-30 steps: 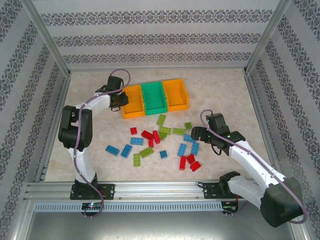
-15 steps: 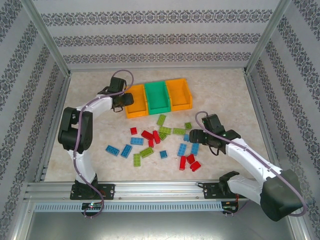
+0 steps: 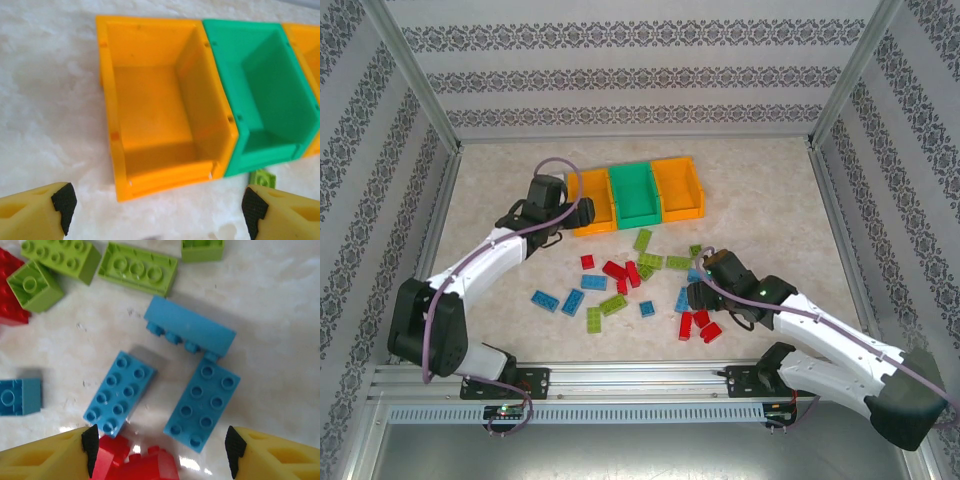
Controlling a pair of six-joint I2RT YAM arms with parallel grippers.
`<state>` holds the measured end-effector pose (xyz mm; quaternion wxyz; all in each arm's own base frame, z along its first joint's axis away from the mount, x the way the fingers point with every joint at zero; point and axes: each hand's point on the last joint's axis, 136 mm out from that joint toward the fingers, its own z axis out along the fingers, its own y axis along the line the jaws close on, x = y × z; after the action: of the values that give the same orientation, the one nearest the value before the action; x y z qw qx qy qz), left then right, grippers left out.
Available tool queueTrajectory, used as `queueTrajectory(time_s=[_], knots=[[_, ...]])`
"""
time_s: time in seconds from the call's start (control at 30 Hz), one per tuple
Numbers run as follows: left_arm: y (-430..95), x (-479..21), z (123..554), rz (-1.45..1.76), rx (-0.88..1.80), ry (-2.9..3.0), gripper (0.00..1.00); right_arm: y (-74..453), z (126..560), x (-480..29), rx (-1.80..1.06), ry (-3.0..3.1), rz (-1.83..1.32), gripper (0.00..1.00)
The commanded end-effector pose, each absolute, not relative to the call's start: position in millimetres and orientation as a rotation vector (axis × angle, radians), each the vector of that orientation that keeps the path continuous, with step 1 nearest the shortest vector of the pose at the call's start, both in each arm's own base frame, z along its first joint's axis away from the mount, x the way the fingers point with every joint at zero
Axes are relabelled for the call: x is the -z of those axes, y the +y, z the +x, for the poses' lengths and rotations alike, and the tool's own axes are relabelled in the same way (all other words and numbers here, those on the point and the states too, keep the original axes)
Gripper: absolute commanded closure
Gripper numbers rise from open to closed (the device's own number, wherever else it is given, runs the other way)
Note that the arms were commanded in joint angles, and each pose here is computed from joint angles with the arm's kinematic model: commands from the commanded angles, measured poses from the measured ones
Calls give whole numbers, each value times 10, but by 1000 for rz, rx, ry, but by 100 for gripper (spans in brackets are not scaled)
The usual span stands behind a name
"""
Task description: Sort the legos into containers by color
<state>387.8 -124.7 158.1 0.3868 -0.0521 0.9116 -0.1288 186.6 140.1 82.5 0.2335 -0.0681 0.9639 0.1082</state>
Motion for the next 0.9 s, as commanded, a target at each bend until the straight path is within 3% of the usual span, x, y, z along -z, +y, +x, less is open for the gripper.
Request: queueTrajectory(time_s=[0.0, 0.2, 0.5, 0.87], knots=[[-1374, -1688, 3707, -80, 377, 2285, 10, 1240, 1670, -682, -197, 2718, -141, 30], [-1583, -1855, 3411, 19, 475, 2253, 0, 1201, 1393, -522, -103, 2835, -140, 28], [-1846, -2133, 3110, 209, 603, 2153, 0, 1193, 1262, -460, -45, 2861, -177, 28], [-1937, -2182, 3049, 262, 617, 2142, 1, 1261, 1163, -360, -9, 2911, -256, 28]])
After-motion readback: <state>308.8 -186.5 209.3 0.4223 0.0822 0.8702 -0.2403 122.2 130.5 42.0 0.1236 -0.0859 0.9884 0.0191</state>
